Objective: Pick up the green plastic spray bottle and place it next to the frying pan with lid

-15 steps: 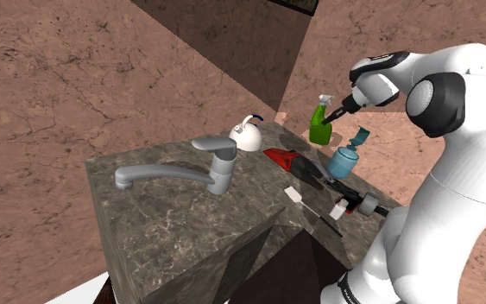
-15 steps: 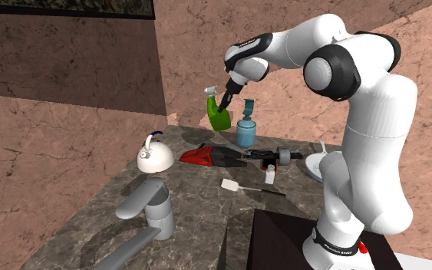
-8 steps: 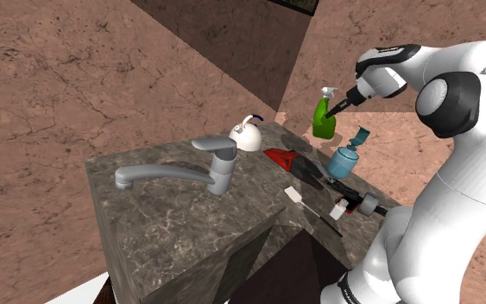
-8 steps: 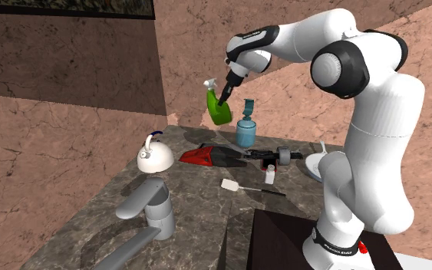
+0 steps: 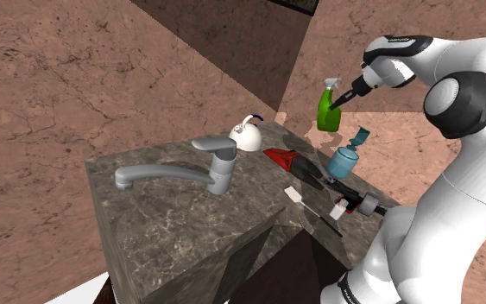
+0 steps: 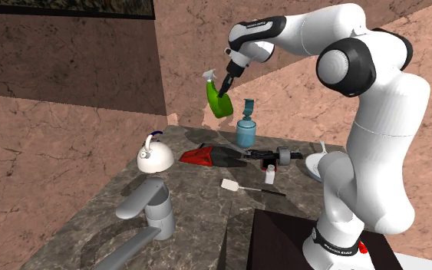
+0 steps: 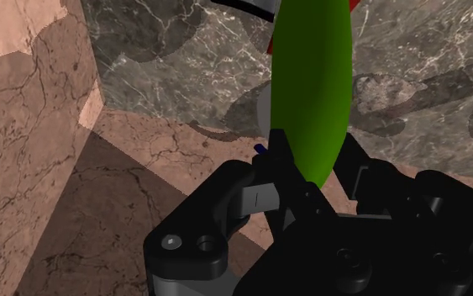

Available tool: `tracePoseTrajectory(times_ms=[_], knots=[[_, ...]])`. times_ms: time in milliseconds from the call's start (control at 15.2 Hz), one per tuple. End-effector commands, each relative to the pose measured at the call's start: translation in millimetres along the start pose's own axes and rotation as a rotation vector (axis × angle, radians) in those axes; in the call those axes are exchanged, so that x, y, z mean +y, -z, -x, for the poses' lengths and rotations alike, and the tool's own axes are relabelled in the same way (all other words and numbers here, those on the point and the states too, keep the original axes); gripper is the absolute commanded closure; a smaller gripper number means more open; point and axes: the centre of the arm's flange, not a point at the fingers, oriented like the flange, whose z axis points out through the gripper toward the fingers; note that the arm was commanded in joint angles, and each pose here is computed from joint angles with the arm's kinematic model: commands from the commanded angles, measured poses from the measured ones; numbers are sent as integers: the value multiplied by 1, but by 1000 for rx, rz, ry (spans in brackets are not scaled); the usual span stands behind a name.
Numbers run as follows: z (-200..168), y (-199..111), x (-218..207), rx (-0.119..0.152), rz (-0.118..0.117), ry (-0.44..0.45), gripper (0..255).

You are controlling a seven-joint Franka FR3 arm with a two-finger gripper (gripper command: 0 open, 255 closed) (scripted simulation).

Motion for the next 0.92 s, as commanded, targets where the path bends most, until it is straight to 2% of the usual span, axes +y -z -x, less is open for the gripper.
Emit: tracePoseTrajectory(times_ms=[0, 594, 858], knots=[[-6, 9, 1, 0, 0, 0, 255], [-28, 51, 4, 0, 0, 0, 255], [16, 74, 21, 0, 0, 0, 255]])
